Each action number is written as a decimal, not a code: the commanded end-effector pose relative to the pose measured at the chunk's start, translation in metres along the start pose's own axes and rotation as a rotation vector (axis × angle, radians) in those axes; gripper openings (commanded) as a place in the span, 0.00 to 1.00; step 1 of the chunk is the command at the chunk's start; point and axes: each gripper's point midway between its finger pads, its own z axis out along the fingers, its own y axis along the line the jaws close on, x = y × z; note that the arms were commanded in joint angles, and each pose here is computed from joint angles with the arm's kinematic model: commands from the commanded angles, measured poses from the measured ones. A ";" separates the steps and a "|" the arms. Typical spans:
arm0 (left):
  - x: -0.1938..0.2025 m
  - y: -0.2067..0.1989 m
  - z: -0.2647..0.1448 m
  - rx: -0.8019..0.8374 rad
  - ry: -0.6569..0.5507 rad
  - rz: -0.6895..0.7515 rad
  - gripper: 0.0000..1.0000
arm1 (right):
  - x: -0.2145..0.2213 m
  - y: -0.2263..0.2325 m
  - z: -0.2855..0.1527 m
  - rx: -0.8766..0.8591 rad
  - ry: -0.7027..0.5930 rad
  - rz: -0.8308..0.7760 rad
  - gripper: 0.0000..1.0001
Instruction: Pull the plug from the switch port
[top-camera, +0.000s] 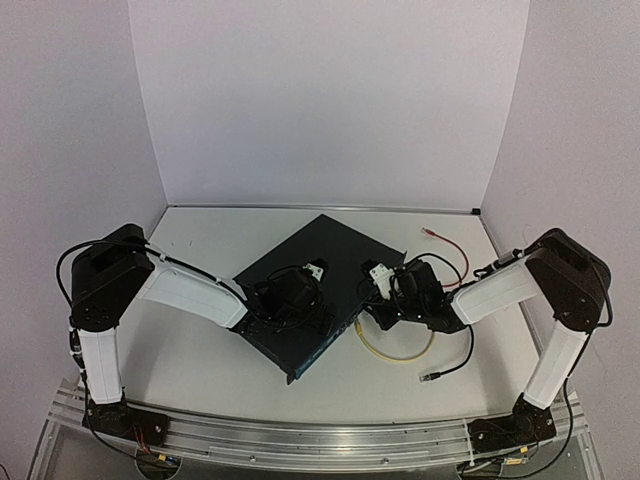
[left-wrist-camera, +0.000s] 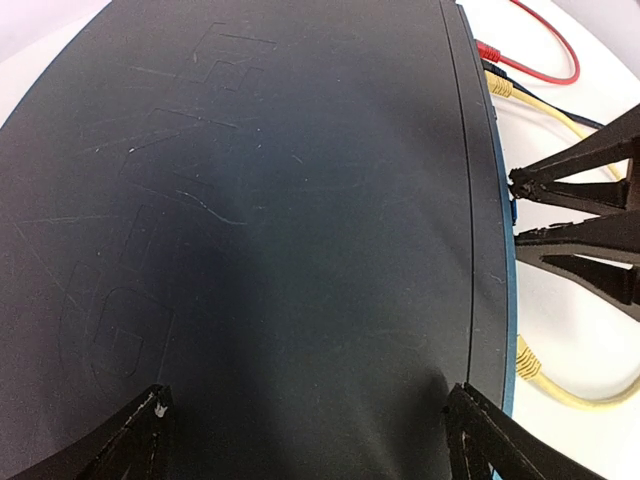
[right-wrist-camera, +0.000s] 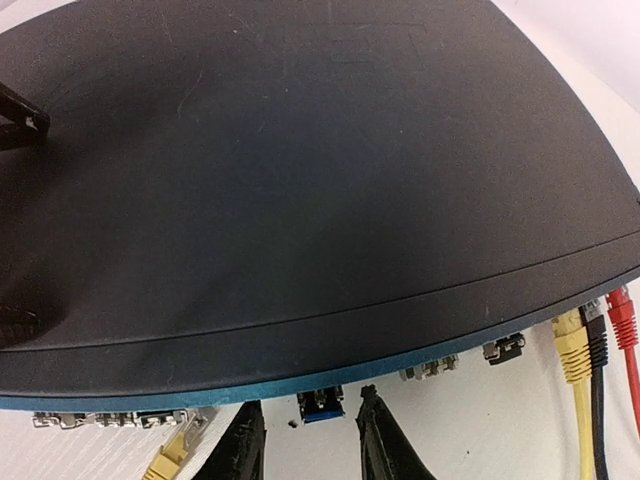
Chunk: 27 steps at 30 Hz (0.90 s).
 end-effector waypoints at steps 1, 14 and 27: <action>0.157 0.041 0.003 -0.061 0.515 0.055 0.94 | -0.013 0.003 0.010 -0.007 -0.027 -0.001 0.29; 0.157 0.042 0.002 -0.064 0.513 0.050 0.94 | -0.023 -0.001 0.006 0.016 -0.051 -0.003 0.10; 0.163 0.052 0.004 -0.105 0.524 0.024 0.94 | 0.021 -0.006 -0.009 0.040 0.035 0.047 0.00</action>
